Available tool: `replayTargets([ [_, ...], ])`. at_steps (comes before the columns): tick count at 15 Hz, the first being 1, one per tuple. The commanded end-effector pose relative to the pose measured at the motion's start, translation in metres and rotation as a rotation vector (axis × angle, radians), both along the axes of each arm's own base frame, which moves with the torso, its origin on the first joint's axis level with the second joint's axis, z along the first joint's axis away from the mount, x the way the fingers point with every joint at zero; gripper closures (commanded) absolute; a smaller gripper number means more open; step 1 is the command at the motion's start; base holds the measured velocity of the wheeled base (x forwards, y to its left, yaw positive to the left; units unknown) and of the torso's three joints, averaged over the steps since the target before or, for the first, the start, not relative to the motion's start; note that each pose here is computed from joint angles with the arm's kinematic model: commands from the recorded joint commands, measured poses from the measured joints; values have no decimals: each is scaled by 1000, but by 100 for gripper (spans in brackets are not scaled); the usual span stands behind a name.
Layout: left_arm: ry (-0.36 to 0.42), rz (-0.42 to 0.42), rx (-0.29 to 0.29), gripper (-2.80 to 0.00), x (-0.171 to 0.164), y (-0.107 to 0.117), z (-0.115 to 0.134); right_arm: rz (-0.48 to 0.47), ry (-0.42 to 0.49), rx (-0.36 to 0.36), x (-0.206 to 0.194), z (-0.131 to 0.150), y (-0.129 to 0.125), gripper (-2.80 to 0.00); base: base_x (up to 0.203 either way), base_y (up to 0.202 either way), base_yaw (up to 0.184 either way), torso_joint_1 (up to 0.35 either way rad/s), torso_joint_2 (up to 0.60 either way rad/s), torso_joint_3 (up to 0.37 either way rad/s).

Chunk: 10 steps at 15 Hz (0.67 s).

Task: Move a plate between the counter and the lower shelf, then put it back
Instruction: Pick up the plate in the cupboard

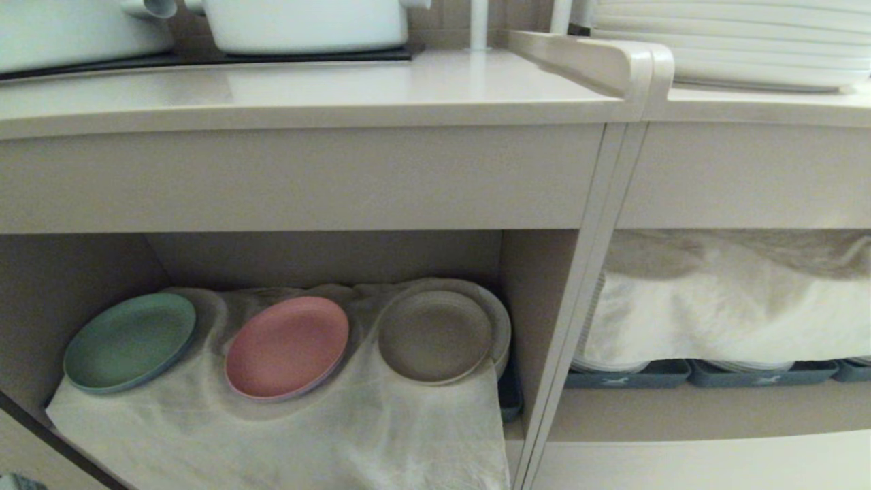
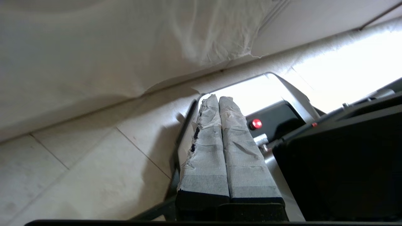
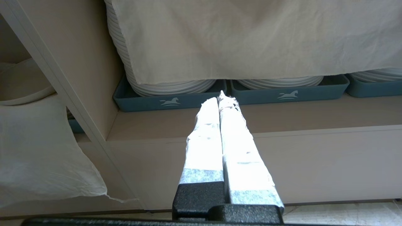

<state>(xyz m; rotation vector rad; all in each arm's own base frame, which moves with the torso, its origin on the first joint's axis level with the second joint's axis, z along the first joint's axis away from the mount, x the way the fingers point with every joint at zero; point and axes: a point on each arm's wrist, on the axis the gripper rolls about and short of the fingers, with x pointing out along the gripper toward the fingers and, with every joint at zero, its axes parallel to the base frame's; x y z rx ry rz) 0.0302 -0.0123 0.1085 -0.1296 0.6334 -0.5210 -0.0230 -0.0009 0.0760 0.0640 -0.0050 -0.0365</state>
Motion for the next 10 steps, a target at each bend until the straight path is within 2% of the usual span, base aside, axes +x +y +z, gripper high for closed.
replayTargets([
  [1,84,6,-13,0,6,-1,-5,0,1,1,0,0,0,0,0,0,0,0,0,0],
  [7,168,35,-41,0,20,-2,-10,0,1,1,0,0,0,0,0,0,0,0,0,0],
  [10,196,82,-17,0,42,-3,-8,0,1,1,0,0,0,0,0,0,0,0,0,0],
])
